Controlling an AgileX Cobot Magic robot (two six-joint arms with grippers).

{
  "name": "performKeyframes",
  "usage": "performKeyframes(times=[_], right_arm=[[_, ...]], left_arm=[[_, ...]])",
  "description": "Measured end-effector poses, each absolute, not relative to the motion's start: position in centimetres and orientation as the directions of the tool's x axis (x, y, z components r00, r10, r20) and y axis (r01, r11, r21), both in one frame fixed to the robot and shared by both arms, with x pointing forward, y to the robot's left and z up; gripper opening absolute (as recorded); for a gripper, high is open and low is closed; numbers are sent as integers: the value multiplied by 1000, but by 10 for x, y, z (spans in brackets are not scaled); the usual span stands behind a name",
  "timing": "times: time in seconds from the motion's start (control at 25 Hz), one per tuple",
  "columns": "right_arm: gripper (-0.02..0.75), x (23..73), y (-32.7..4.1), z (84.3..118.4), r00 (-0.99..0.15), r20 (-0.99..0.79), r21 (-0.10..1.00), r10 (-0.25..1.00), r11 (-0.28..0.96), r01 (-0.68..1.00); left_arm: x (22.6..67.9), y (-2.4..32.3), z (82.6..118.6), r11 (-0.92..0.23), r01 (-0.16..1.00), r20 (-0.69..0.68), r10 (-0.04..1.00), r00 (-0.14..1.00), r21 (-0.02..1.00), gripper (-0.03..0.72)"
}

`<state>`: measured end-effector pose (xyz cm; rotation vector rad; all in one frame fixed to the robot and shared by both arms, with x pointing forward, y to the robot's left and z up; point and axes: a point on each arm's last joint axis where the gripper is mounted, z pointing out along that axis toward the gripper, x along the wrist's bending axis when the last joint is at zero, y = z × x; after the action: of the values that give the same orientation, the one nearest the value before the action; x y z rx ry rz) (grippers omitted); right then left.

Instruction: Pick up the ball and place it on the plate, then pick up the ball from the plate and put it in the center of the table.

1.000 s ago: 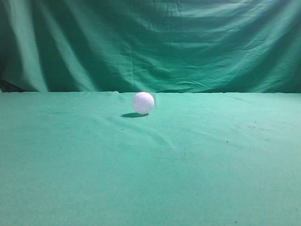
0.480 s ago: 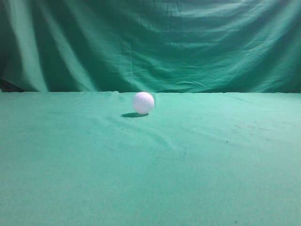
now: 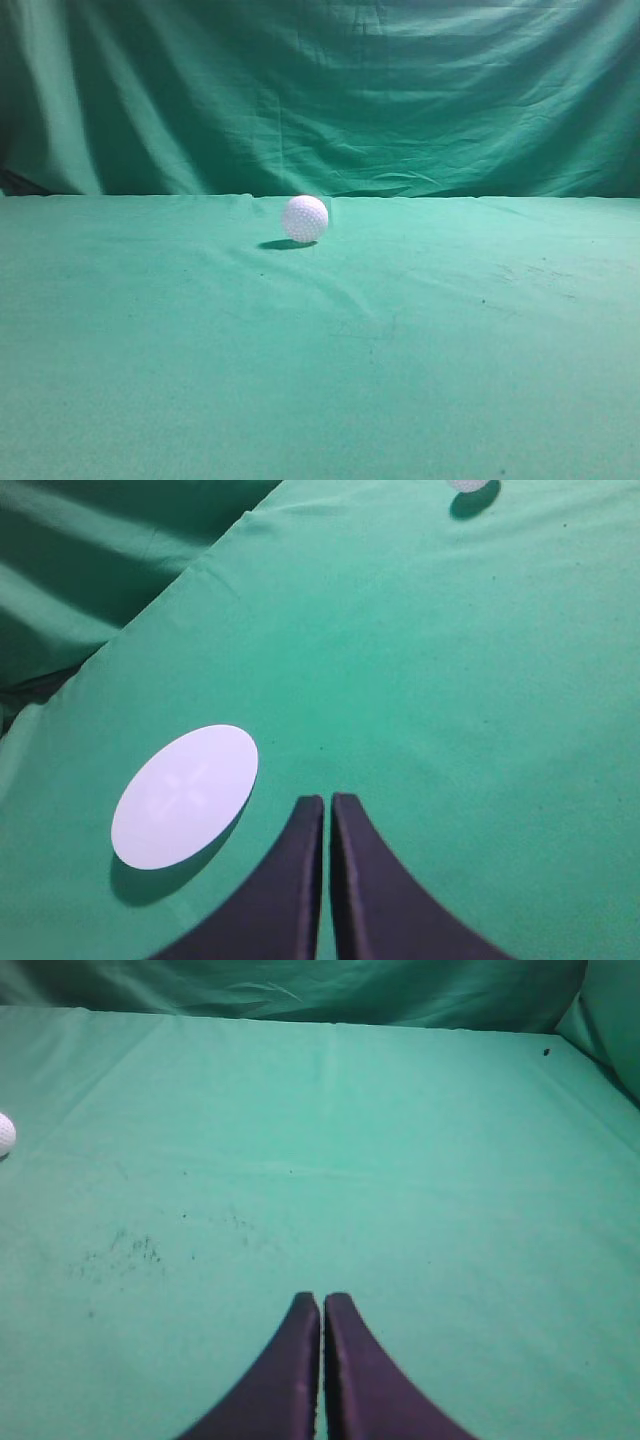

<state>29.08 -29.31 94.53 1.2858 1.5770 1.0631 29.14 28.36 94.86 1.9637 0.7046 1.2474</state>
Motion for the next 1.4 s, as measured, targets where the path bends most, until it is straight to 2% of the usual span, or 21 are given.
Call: performKeyframes(times=[0.8, 0.96, 1.12, 1.4], right_arm=[[0, 291, -293, 945, -143, -85, 947, 986, 125, 295], [0, 291, -293, 945, -143, -85, 947, 986, 125, 295], [0, 291, -293, 945, -143, -85, 947, 986, 125, 295], [0, 291, -293, 945, -143, -85, 947, 986, 125, 295]], left_arm=[[290, 284, 950, -594, 57, 536, 758, 371, 802, 0], [290, 284, 950, -442, 126, 376, 857, 353, 888, 0], [291, 288, 950, -285, 202, 222, 932, 288, 937, 0], [291, 290, 950, -246, 221, 188, 949, 253, 944, 0]])
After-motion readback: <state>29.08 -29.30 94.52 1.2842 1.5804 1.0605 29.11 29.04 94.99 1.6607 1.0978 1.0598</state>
